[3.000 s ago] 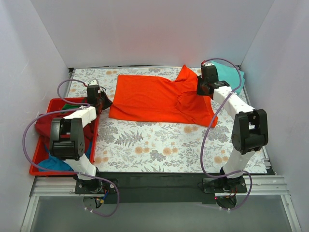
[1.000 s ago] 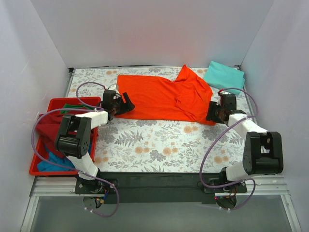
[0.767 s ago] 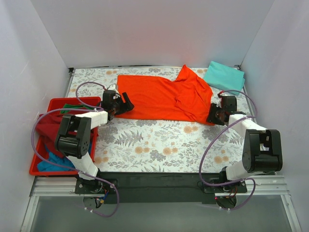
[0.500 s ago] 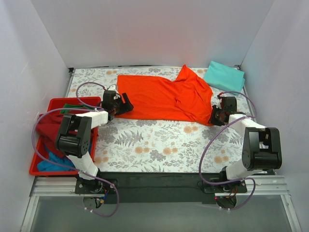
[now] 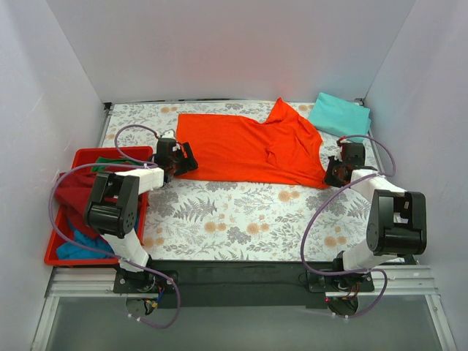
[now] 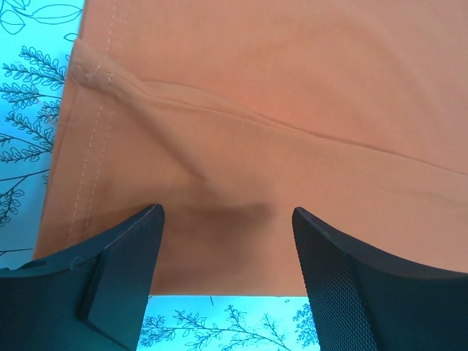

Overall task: Fold and stack the t-shirts
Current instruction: Fold the tshirt

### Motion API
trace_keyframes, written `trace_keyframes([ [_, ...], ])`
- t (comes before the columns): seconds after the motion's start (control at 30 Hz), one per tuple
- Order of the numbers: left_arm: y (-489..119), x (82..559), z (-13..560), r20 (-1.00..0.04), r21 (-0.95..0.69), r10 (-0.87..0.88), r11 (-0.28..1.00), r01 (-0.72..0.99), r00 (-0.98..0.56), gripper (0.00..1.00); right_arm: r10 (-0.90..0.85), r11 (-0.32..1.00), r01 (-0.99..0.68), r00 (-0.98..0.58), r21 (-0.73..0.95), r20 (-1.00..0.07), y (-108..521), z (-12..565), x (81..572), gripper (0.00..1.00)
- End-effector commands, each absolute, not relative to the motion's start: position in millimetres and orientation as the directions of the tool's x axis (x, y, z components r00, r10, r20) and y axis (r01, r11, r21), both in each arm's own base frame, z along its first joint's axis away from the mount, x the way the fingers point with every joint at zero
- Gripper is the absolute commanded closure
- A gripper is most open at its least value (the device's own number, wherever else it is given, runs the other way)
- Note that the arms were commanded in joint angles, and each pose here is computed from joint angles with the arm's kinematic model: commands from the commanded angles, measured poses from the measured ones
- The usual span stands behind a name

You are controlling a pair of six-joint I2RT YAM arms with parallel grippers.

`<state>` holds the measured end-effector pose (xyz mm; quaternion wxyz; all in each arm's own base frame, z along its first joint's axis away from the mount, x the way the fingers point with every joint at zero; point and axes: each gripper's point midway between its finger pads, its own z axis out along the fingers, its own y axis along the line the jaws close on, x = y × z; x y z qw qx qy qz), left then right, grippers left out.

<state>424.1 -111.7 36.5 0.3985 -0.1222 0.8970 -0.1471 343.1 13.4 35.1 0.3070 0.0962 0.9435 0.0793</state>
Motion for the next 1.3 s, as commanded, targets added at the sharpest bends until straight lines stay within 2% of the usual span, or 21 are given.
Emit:
trace_keyframes([
  [0.0,-103,429,35,-0.693,-0.323,-0.324,0.938,-0.124,-0.644,0.3,0.209,0.977,0.135,-0.768,0.166,-0.605,2,51,362,0.85],
  [0.47,-100,428,28,-0.686,-0.302,-0.317,0.943,-0.141,-0.655,0.3,0.195,0.981,0.167,-0.793,0.102,-0.577,-12,49,384,0.8],
  [0.57,-97,427,28,-0.688,-0.292,-0.316,0.945,-0.149,-0.653,0.3,0.195,0.98,0.179,-0.79,0.085,-0.581,-16,50,383,0.73],
  [0.63,-96,428,31,-0.693,-0.289,-0.317,0.945,-0.153,-0.647,0.3,0.195,0.979,0.19,-0.789,0.07,-0.583,-19,52,380,0.64],
  [0.67,-97,428,32,-0.694,-0.292,-0.316,0.945,-0.148,-0.647,0.3,0.196,0.977,0.205,-0.787,0.051,-0.585,-23,53,379,0.56],
  [0.8,-108,430,47,-0.718,-0.295,-0.291,0.95,-0.102,-0.632,0.3,0.21,0.973,0.222,-0.747,0.062,-0.63,-24,77,374,0.48],
  [0.9,-127,432,64,-0.75,-0.283,-0.25,0.958,-0.045,-0.613,0.3,0.208,0.978,0.172,-0.697,0.121,-0.686,-10,106,375,0.47],
  [1.07,-145,432,93,-0.778,-0.312,-0.261,0.95,-0.008,-0.571,0.3,0.197,0.955,-0.055,-0.616,0.291,-0.763,47,147,380,0.46],
  [1.17,-156,436,113,-0.795,-0.355,-0.278,0.934,0.042,-0.539,0.3,0.199,0.9,-0.189,-0.625,0.393,-0.755,83,147,380,0.45],
  [1.27,-180,436,119,-0.778,-0.426,-0.289,0.895,0.131,-0.559,0.3,0.184,0.869,-0.233,-0.666,0.437,-0.722,104,129,388,0.45],
])
